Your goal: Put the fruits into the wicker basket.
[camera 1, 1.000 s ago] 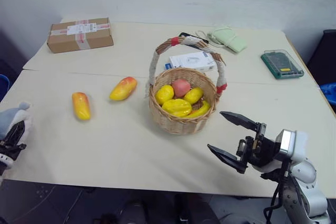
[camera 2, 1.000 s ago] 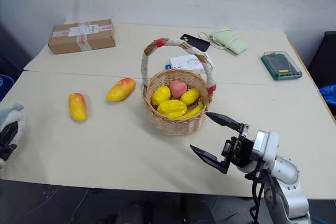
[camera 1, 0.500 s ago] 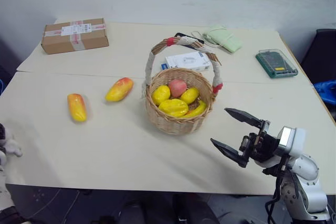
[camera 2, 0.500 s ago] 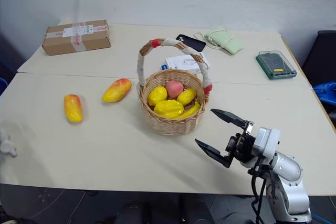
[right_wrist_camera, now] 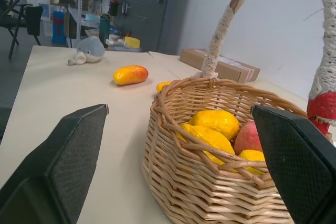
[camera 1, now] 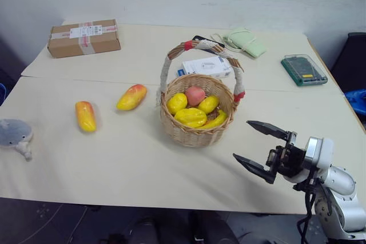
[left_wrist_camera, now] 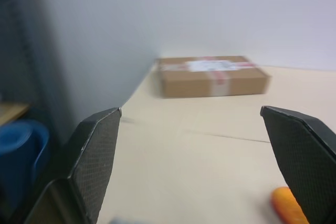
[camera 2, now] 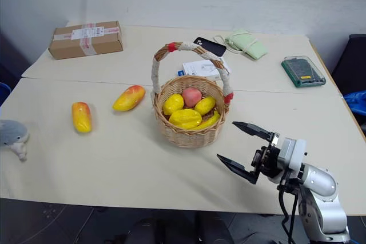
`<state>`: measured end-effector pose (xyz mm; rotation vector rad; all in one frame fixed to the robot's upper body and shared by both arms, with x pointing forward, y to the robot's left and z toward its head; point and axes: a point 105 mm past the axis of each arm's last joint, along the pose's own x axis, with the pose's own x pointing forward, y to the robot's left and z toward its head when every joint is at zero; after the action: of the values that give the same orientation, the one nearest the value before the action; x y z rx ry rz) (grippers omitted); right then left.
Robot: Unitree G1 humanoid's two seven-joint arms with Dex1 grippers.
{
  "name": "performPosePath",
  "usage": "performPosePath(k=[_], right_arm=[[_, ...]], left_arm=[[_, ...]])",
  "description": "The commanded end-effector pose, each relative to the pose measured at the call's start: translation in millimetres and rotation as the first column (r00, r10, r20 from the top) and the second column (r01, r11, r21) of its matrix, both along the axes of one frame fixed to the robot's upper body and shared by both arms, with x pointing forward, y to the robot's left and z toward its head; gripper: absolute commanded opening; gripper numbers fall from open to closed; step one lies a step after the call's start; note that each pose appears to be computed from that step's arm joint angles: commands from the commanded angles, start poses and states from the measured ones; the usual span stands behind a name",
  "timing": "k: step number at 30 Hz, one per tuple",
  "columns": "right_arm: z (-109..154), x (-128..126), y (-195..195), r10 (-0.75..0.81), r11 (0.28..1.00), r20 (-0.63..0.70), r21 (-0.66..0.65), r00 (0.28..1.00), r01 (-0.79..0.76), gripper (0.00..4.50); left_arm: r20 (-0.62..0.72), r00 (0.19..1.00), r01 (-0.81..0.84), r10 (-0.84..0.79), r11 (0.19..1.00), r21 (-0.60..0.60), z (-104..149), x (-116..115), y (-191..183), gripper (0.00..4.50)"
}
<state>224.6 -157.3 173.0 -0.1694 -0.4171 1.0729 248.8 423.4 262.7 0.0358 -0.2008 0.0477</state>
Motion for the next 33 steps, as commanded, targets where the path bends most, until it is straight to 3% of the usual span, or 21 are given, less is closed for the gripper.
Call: performPosePath(k=[1, 4, 6, 10, 15, 22, 26, 29, 33], right_arm=[[16.4, -1.1, -5.1, -0.005, 1.000, 0.057, -0.009, 0.998, 0.005, 4.50], [25.1, -0.3, -4.1, -0.001, 1.000, 0.086, -0.016, 0.996, 0.003, 4.50], [35.4, 0.4, -1.9, -0.006, 1.000, 0.118, 0.000, 0.993, 0.006, 4.50], [54.2, 1.5, 9.2, 0.001, 0.999, 0.162, 0.036, 0.987, -0.007, 4.50], [63.7, 5.4, 22.9, 0.004, 0.998, 0.171, 0.056, 0.985, -0.014, 4.50], [67.2, 6.2, 31.0, -0.007, 0.999, 0.167, 0.054, 0.986, -0.002, 4.50], [69.0, 8.0, 30.1, -0.042, 0.998, 0.169, 0.063, 0.985, 0.032, 4.50], [68.6, 8.2, 30.0, -0.052, 0.997, 0.166, 0.064, 0.985, 0.042, 4.50], [66.4, 8.1, 28.0, -0.065, 0.996, 0.164, 0.062, 0.984, 0.056, 4.50]], left_arm=[[-0.189, 0.968, 0.162, -0.166, 0.986, -0.038, -11.1, 19.5, -30.9, 4.48], [-0.464, 0.870, 0.137, -0.167, 0.986, -0.099, -50.1, 27.6, -47.4, 4.48], [-0.523, 0.844, 0.050, -0.119, 0.988, -0.145, -62.6, 32.4, -48.3, 4.48], [-0.584, 0.809, -0.052, -0.070, 0.981, -0.189, -80.6, 38.7, -51.8, 4.48], [-0.528, 0.797, 0.076, -0.294, 0.915, -0.396, -100.1, 68.2, -107.1, 4.48], [-0.631, 0.751, -0.033, -0.194, 0.944, -0.329, -123.1, 86.4, -106.1, 4.48], [-0.610, 0.761, -0.002, -0.218, 0.941, -0.339, -127.7, 99.3, -117.8, 4.48], [-0.609, 0.758, 0.019, -0.234, 0.941, -0.339, -132.2, 105.8, -123.4, 3.84], [-0.593, 0.768, 0.015, -0.243, 0.932, -0.363, -133.4, 108.4, -120.5, 2.60]])
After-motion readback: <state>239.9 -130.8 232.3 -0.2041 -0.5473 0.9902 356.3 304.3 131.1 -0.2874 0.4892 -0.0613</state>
